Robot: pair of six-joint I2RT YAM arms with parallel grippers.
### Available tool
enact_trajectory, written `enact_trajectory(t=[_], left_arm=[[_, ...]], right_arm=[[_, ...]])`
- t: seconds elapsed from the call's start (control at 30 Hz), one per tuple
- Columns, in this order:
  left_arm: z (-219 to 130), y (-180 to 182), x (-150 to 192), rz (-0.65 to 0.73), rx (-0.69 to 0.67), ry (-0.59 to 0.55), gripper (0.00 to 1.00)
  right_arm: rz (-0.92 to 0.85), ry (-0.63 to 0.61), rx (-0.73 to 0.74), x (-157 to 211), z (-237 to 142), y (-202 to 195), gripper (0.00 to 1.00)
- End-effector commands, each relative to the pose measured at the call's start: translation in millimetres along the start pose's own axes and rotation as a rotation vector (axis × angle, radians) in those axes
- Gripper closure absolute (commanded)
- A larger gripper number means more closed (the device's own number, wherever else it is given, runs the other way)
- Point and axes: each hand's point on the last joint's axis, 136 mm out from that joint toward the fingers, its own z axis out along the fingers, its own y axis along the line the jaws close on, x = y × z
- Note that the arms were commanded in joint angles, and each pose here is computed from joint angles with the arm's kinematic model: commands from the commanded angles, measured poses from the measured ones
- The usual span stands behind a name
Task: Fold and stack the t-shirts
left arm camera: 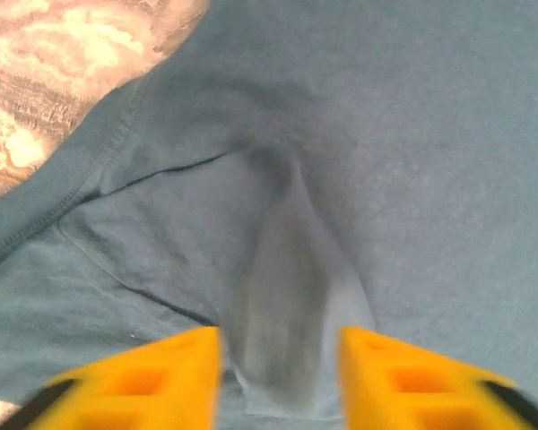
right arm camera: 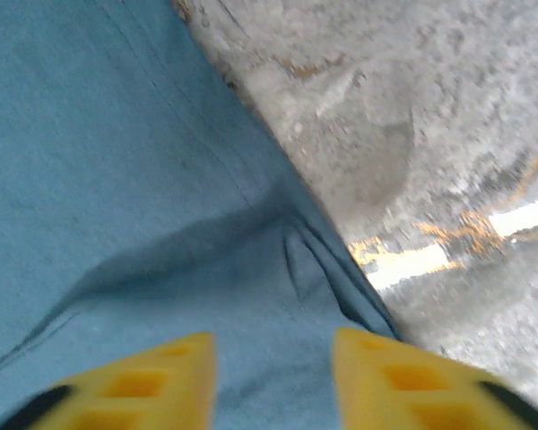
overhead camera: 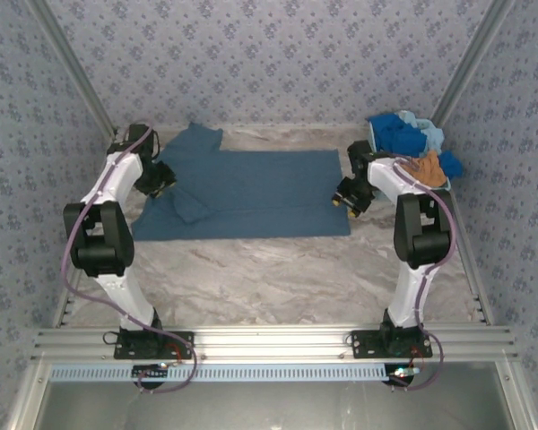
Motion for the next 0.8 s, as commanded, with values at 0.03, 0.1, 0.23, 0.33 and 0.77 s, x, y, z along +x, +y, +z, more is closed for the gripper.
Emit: enact_trajectory(t=[0.03, 0.1, 0.23, 0.33, 0.77], left_arm=[[-25, 10, -7, -0.038, -0.009, -0.050, 0.47], [-31, 21, 4, -0.064, -0.010, -0.045, 0.47], [-10, 49, 42, -0.159, 0.015, 0.043, 0.68], [12, 65, 59, -0.232, 0.027, 0.108, 0.81], [63, 107, 84, -0.372, -0.111, 0.181, 0.86]], right_arm=[[-0.037, -0.056, -0.008, -8, -22, 0, 0.39], [-0.047, -0.072, -0.005, -2, -28, -7, 0.38], [-0.073, -0.065, -0.031, 28, -22, -17, 0.57], [-0.100, -0.017, -0.057, 52, -3, -16, 0.71], [-0.152, 0.114, 0.136, 68, 44, -34, 0.78]])
